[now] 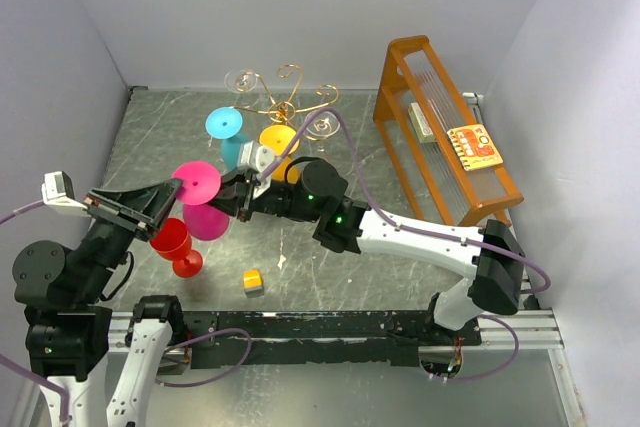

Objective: Place the wine glass upside down on the wine glass rack

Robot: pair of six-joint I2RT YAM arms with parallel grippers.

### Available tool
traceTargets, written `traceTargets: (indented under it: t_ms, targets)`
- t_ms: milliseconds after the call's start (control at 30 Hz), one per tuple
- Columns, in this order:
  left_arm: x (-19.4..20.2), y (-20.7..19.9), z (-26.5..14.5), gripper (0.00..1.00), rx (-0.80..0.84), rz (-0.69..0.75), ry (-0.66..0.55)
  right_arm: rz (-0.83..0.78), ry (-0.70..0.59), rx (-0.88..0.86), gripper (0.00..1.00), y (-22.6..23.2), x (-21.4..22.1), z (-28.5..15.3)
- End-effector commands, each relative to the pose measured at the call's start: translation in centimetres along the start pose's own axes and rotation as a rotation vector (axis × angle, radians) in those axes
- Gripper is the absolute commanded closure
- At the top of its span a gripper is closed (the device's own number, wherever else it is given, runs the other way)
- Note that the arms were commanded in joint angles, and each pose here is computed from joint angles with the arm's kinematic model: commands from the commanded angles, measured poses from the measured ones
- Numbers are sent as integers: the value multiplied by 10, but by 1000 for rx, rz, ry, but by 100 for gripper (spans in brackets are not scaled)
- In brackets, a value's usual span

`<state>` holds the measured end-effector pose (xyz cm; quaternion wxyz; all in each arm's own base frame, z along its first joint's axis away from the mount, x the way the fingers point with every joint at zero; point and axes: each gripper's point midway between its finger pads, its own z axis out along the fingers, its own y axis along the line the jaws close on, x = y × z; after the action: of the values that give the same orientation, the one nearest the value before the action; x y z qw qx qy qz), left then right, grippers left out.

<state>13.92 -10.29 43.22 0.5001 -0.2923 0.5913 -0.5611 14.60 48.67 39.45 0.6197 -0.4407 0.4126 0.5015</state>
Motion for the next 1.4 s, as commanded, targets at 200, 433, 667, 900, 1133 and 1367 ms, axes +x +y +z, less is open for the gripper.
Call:
traceTargets:
  t_ms: [200,433,667,900,1133,1367]
  targets:
    - [-4,-9,-6,93,21,79,-30,-10,-12,16,100,-5,-12,5]
    - [-46,-32,-39,93,-18,189,-302,59,-16,38,54,-1,-26,-12]
    - [-59,-39,-36,93,-17,211,-348,89,-10,78,37,-1,-43,-34]
    - [-77,-50,-19,93,-26,275,-380,131,-28,222,37,-15,-76,-71]
    - [-88,-64,11,93,-19,306,-366,171,-87,356,37,-27,-104,-110]
    - [-104,-87,69,93,-8,364,-364,178,-106,450,37,-36,-113,-139]
